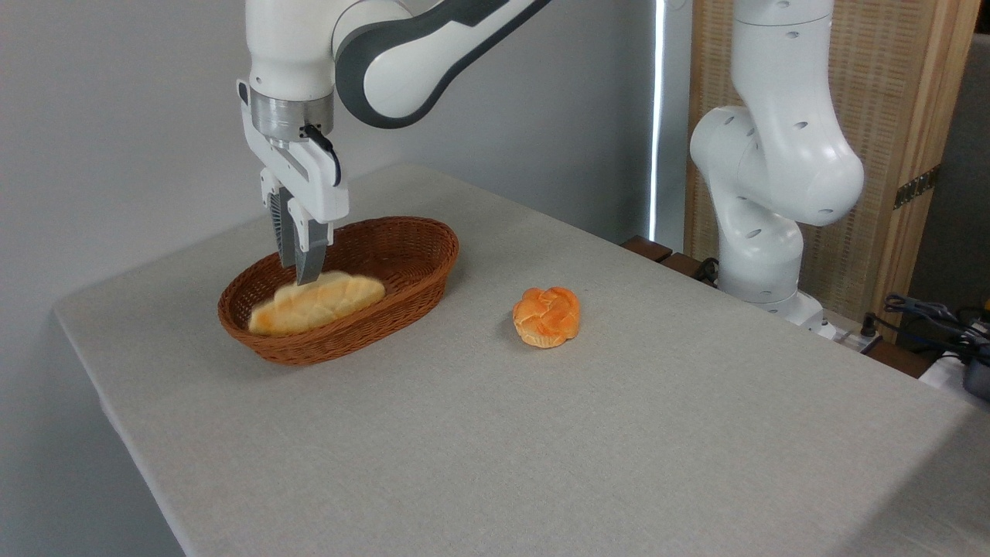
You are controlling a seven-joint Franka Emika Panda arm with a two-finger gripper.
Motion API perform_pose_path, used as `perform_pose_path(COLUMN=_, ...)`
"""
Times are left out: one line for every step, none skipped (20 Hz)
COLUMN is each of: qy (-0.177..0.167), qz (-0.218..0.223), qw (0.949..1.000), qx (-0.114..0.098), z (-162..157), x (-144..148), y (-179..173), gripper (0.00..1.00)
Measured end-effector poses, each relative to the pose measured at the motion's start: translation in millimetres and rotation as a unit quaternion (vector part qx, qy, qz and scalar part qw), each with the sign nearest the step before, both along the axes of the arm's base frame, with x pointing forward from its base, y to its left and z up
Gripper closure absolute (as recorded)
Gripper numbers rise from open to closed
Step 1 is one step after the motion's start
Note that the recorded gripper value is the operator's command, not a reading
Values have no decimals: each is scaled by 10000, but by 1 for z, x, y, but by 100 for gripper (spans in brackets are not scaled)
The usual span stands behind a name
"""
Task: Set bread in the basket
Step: 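Lower the bread into the basket and open the gripper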
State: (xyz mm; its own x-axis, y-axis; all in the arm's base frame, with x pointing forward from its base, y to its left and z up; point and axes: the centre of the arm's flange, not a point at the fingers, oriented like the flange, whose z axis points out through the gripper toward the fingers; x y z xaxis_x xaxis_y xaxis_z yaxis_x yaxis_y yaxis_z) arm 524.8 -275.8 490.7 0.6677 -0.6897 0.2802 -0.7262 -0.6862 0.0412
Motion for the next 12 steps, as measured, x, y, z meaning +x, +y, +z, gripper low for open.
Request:
perform_pose_path(qy=-1, qz=1, qw=10000, qx=0, z=0, x=0, y=0, gripper=0)
perform_pose_path(qy=-1, qz=3, qw=10000, qx=0, z=0, x=0, y=0, gripper=0)
perform_pose_path(qy=-3, qz=6, qw=10000, qx=0, z=0, x=0, y=1, gripper=0)
perform_pose_path(qy=-6, qz=17, qw=10000, qx=-1, z=1, x=1, y=2, gripper=0)
perform_pose_path(qy=-22, qz=33, qw=10000, qx=10, z=1, x=2, y=4, gripper=0)
perform_pose_path(qy=-60, qz=47, qw=10000, qx=57, z=3, x=5, y=8, gripper=0)
perform_pose_path(qy=-121, qz=70, qw=9998, qx=124, z=5, x=8, y=15, gripper=0)
perform_pose_path(qy=-197, qz=131, qw=9995, qx=192, z=10, x=12, y=26, gripper=0)
perform_pose_path(qy=-265, qz=227, qw=9991, qx=245, z=15, x=16, y=39, gripper=0)
perform_pose_path(qy=-278, qz=325, qw=9986, qx=305, z=19, x=20, y=54, gripper=0)
perform_pose_path(qy=-228, qz=392, qw=9981, qx=409, z=22, x=21, y=69, gripper=0)
perform_pose_path(qy=-171, qz=372, qw=9976, qx=560, z=24, x=22, y=83, gripper=0)
